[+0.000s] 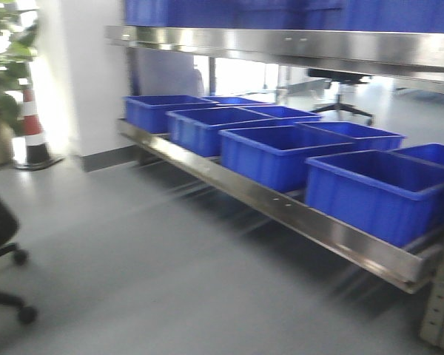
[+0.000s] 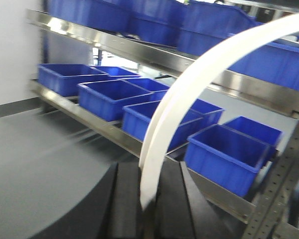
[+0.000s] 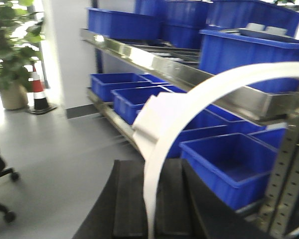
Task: Grab PVC pipe and place in blue bin
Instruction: 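Drive the base to the shelf of blue bins holding both clamps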
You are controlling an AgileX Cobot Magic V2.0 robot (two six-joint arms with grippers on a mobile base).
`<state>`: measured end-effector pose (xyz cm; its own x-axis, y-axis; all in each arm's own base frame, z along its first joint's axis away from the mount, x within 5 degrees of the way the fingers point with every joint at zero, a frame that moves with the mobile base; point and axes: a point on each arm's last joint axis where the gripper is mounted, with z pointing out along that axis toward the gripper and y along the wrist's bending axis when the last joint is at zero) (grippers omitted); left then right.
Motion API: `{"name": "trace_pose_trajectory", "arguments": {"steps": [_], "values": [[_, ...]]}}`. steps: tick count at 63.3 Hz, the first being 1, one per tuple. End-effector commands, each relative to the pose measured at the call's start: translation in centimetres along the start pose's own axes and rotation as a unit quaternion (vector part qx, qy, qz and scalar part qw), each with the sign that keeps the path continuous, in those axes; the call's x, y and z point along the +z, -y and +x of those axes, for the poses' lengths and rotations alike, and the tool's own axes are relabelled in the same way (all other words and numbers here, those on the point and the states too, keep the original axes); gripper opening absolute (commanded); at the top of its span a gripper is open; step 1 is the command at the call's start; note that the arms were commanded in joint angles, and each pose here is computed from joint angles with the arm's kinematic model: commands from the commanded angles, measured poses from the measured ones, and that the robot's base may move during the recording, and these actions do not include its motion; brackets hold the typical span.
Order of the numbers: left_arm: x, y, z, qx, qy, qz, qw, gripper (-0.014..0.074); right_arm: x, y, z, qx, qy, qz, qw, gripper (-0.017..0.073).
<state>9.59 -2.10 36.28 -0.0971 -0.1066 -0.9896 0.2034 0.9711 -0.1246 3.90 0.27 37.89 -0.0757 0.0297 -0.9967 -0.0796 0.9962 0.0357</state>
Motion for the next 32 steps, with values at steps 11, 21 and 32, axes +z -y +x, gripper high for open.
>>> {"name": "trace_pose_trajectory", "arguments": {"steps": [11,21,32], "values": [[-0.10,0.01,-0.25,0.000,0.013,0.001,1.000,-0.0111,0.00,0.01,-0.49,-0.004,0.017,0.001,1.000,-0.0167],[-0.10,0.01,-0.25,0.000,0.013,0.001,1.000,-0.0111,0.00,0.01,-0.49,-0.004,0.017,0.001,1.000,-0.0167],[-0.10,0.01,-0.25,0.000,0.013,0.001,1.000,-0.0111,0.00,0.02,-0.49,-0.005,0.017,0.002,1.000,-0.0167]]}}
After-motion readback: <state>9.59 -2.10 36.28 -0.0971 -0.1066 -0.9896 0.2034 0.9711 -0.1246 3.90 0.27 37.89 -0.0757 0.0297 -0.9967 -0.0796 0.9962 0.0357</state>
